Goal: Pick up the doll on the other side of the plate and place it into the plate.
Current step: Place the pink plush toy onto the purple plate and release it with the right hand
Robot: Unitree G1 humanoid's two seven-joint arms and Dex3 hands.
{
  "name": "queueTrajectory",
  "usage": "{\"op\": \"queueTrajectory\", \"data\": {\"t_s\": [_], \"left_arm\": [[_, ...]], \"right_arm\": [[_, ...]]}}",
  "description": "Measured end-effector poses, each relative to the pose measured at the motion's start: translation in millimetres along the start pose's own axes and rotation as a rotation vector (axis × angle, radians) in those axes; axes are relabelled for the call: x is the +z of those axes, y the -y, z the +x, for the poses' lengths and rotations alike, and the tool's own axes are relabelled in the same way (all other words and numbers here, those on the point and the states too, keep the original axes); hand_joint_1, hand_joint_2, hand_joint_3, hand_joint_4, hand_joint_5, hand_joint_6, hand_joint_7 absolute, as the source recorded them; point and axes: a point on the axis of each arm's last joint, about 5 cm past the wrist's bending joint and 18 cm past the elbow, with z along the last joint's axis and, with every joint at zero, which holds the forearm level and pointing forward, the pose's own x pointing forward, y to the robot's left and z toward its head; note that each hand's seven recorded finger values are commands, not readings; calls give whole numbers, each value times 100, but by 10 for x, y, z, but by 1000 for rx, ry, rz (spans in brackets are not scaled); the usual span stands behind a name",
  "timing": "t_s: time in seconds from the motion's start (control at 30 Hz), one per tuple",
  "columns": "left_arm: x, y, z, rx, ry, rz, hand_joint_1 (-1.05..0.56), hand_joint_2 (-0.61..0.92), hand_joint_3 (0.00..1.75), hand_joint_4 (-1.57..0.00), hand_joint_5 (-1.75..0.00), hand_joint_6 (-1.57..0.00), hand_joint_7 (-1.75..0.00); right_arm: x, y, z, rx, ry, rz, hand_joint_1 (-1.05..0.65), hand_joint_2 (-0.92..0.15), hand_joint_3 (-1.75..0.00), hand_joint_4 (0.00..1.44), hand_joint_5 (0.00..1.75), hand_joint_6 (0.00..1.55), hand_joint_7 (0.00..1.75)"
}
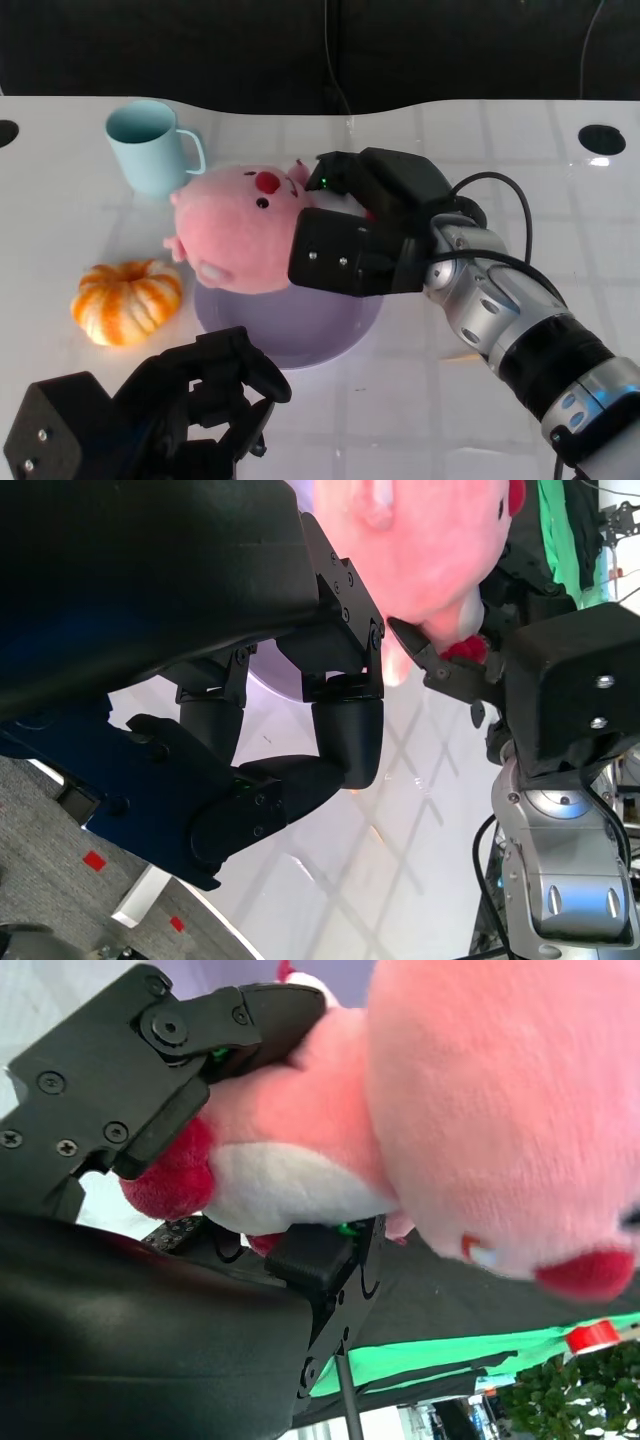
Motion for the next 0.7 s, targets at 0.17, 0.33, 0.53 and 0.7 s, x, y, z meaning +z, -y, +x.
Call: {"op": "queueTrajectory", "data": {"t_s": [0.17,0.33,0.53,0.7], "left_arm": [[0,0,0,0,0,0,-35,58,102,-63,-175,-69,-136],[0,0,0,0,-1,0,-34,59,102,-62,-175,-69,-136],[-3,-1,0,0,-7,-2,-34,59,101,-63,-175,-69,-135],[-3,-1,0,0,-7,-3,-35,59,100,-63,-175,-69,-134]], "right_arm": [[5,-4,-1,38,7,5,-44,-92,-12,70,60,73,7],[9,35,-3,61,11,-2,-58,-92,-15,43,23,45,0],[22,150,-19,184,3,-62,-80,-92,-22,13,6,15,0],[49,261,-40,230,20,-89,-86,-92,-20,11,5,14,1]]}}
